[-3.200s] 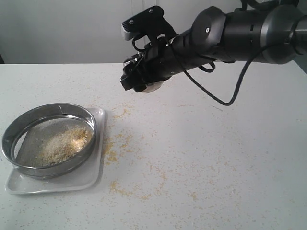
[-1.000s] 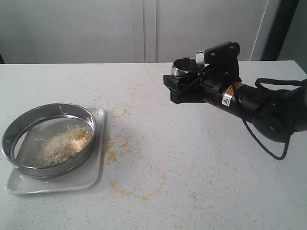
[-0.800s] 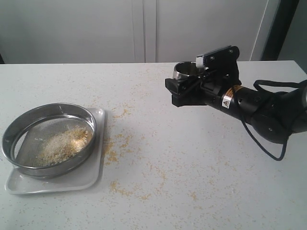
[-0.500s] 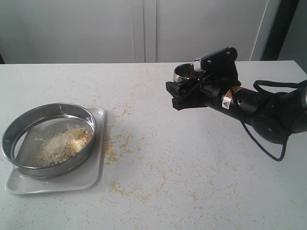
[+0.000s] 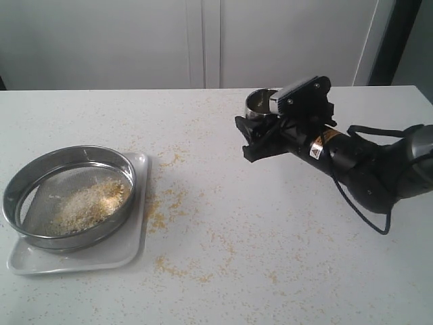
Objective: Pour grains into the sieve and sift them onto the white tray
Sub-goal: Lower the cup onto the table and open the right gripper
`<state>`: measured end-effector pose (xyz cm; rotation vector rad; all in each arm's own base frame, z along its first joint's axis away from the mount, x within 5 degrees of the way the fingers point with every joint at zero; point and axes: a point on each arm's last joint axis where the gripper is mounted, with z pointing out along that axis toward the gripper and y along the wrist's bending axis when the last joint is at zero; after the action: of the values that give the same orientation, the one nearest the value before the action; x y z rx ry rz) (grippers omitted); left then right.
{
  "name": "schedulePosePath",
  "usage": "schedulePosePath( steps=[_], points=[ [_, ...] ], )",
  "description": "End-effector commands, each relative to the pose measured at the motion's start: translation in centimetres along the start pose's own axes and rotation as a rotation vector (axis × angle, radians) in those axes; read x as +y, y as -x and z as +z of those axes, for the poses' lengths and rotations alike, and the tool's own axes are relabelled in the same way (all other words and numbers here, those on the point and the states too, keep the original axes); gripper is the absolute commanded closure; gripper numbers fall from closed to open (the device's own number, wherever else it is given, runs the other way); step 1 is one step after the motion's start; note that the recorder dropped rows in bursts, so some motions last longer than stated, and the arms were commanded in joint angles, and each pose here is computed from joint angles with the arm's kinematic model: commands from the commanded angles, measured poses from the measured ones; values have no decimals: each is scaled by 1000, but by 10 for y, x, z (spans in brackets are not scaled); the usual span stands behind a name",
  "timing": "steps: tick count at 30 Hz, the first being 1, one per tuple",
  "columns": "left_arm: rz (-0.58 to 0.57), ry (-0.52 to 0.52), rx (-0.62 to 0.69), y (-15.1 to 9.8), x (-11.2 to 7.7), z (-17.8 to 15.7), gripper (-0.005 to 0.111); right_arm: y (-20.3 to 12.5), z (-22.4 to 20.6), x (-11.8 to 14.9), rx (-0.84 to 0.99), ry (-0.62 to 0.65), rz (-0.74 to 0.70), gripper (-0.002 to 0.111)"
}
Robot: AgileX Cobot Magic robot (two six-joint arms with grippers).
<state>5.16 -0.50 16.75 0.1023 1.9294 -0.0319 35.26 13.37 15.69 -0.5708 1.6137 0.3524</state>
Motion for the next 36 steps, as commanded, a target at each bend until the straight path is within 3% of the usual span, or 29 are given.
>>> schedulePosePath(
  steps=[1,8,36],
  points=[
    [-2,4,0,-1,0,0,107,-16,3,-4,-24,-36,37,108],
    [-2,4,0,-1,0,0,107,-52,5,-21,67,-258,205,108],
    [-2,4,0,-1,0,0,107,-94,26,-34,119,-389,282,108]
  ],
)
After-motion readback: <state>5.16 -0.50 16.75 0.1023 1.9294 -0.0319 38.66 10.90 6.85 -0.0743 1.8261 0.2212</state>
